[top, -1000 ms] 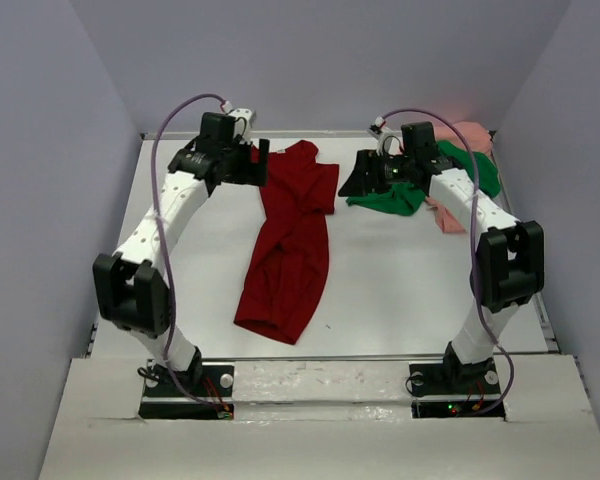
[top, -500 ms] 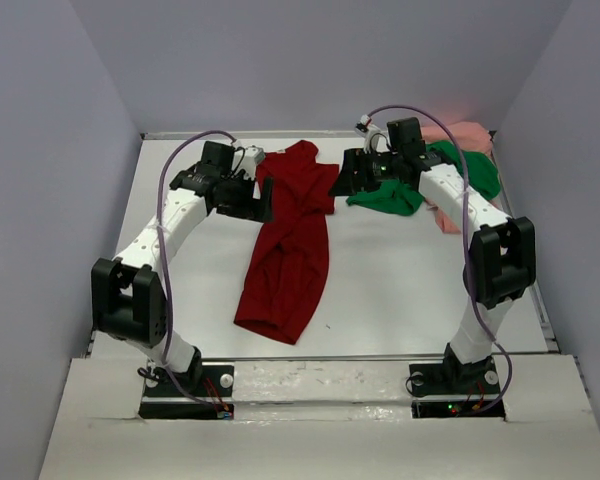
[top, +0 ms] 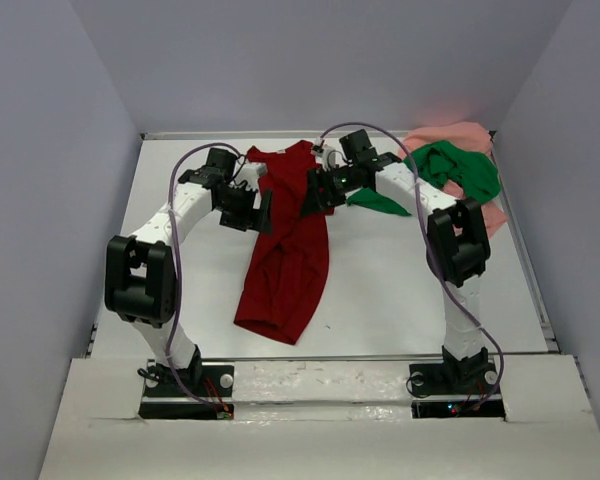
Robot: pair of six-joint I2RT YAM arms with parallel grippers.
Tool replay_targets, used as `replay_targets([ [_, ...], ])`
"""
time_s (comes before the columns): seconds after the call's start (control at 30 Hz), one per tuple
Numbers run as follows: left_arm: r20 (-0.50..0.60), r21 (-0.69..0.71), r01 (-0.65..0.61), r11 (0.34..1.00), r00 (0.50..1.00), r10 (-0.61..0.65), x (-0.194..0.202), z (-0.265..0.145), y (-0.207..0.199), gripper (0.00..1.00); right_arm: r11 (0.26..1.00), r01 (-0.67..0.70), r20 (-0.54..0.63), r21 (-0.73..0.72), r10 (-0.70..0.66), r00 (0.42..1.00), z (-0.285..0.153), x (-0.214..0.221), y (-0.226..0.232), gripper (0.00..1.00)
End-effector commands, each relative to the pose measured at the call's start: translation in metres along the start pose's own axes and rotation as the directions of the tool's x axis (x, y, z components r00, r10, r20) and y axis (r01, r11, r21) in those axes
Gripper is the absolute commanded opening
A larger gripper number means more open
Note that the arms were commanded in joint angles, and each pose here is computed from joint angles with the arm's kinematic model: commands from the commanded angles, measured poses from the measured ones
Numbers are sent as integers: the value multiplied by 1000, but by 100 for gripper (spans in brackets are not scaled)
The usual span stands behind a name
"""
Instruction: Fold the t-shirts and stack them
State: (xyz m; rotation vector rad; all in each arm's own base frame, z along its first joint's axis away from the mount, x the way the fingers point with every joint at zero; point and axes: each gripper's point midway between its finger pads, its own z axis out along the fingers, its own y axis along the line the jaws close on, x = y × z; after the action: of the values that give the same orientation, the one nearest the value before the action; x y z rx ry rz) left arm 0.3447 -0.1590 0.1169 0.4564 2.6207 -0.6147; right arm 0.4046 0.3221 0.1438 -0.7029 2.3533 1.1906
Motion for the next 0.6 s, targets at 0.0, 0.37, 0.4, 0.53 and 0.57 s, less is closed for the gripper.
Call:
replay_targets([
  [0.0, -108, 119, -13, 993, 994, 26, 24, -5, -16, 88, 999, 40, -16, -33, -41, 999, 6, -3, 19, 78],
  [0.37, 137, -28, -95, 995, 986, 98, -35, -24, -2, 83, 998, 48, 58, 37, -50, 997, 7, -20, 9, 77],
  [0.4, 182, -68, -95, 993, 978, 106, -45, -28, 2, 84, 998, 53, 77, 43, -56, 995, 5, -25, 11, 77],
  [0.53, 181, -35, -12, 999, 983, 18, -51, -23, -1, 89, 999, 33, 84, -8, -32, 996, -2, -29, 28, 80],
  [0.57, 146, -12, -13, 1000, 989, 14, -46, -18, -3, 89, 999, 25, 77, -25, -23, 997, -3, -26, 31, 80],
])
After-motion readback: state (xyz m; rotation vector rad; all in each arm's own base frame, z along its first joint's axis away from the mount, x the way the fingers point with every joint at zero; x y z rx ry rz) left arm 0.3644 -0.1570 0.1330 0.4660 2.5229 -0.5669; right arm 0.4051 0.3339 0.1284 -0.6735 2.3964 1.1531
